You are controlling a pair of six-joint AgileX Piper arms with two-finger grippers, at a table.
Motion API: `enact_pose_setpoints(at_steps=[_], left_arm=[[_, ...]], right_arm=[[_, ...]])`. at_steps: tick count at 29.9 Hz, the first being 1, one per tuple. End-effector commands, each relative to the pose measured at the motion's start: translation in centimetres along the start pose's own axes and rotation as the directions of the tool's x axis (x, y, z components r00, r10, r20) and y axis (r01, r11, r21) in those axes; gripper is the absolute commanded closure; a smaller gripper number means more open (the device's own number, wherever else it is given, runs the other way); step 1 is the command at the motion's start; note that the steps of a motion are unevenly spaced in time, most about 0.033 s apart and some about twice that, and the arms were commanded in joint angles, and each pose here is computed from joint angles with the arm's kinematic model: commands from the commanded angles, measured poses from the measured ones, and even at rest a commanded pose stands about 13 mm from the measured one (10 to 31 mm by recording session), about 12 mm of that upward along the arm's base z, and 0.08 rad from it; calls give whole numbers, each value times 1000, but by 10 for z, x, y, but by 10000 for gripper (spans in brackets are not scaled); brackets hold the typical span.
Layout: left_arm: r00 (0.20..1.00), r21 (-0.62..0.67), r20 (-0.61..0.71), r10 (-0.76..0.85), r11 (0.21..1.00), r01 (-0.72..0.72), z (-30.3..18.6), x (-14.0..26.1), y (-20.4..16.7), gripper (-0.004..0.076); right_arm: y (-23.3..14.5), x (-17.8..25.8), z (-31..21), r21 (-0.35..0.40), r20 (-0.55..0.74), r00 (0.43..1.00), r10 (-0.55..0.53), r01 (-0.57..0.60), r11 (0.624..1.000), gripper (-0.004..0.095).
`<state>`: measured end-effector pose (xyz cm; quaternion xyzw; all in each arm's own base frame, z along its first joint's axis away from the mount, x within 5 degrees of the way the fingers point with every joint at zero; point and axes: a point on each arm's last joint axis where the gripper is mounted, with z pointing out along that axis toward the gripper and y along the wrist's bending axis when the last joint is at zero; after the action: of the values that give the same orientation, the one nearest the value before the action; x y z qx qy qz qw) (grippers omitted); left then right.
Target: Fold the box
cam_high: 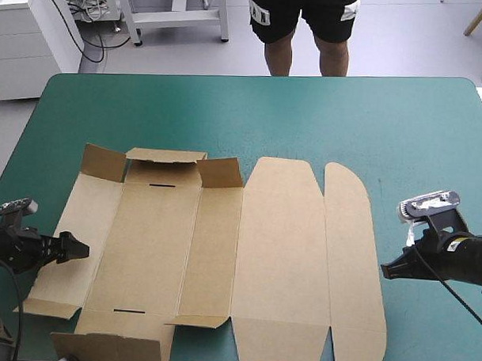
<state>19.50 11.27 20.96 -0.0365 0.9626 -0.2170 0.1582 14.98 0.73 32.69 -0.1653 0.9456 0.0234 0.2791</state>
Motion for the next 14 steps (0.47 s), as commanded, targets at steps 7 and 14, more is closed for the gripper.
enact_pose_setpoints(at_steps=[7,14], left_arm=[[1000,130,-16,0,992,2,-3,0,-14,50],[999,165,-42,12,986,-5,-2,1,-19,51]], right_arm=[[-1,-7,-9,24,70,998,-7,5,1000,924],[-1,-7,-9,24,70,998,-7,5,1000,924]])
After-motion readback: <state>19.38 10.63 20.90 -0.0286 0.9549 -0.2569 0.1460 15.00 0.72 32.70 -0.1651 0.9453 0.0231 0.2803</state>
